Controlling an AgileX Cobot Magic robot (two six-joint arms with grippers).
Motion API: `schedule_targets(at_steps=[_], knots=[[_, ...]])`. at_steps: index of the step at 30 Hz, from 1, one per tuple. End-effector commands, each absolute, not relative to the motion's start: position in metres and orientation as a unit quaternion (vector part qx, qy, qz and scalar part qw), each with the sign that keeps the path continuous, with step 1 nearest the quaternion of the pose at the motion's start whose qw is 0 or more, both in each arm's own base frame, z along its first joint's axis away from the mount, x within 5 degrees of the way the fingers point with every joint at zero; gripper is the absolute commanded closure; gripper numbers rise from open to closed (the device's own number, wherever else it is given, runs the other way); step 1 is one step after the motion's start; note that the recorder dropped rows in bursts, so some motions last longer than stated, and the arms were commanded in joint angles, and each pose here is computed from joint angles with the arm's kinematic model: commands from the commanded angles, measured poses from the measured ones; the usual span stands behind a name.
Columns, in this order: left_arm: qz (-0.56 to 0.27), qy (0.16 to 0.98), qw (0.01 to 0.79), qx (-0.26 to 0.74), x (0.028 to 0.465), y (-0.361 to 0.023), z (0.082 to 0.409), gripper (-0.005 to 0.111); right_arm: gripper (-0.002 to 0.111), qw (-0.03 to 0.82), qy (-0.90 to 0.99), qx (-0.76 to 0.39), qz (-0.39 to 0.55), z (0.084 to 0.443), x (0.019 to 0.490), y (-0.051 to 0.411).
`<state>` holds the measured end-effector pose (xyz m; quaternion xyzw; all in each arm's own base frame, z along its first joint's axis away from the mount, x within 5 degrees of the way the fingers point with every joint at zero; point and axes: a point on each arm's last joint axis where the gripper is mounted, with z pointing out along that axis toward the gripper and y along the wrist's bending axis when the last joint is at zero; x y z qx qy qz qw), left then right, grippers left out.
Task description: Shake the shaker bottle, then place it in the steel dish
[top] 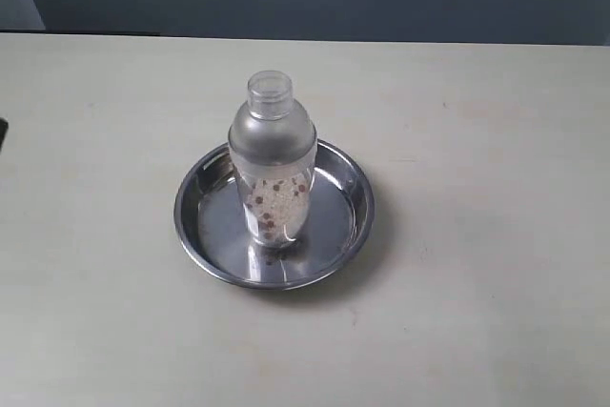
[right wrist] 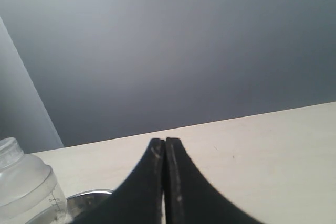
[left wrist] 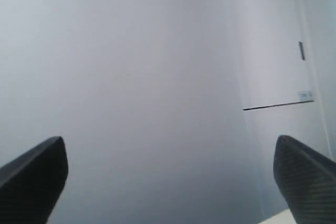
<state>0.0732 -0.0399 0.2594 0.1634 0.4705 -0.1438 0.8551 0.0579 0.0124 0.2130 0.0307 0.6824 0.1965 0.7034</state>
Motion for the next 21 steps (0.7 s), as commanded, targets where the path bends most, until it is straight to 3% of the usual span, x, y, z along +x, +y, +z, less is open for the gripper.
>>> schedule_targets(at_steps=[1, 6, 10, 17, 21], knots=[[-0.118, 0.447, 0.839, 0.289, 0.057, -0.051, 0.252, 0.002, 0.109, 0.705, 0.682, 0.03, 0.195, 0.213, 0.058, 0.012], [-0.125, 0.468, 0.786, 0.385, 0.052, -0.063, 0.236, 0.002, 0.109, 0.705, 0.682, 0.03, 0.195, 0.213, 0.058, 0.012], [-0.148, 0.478, 0.786, 0.362, 0.053, -0.062, 0.237, 0.002, 0.109, 0.705, 0.681, 0.031, 0.194, 0.213, 0.058, 0.012], [-0.134, 0.527, 0.82, 0.178, 0.057, -0.032, 0.245, 0.002, 0.109, 0.704, 0.682, 0.03, 0.196, 0.213, 0.058, 0.012], [-0.083, 0.523, 0.845, 0.067, 0.053, -0.01, 0.248, 0.002, 0.109, 0.704, 0.682, 0.03, 0.196, 0.213, 0.058, 0.012]])
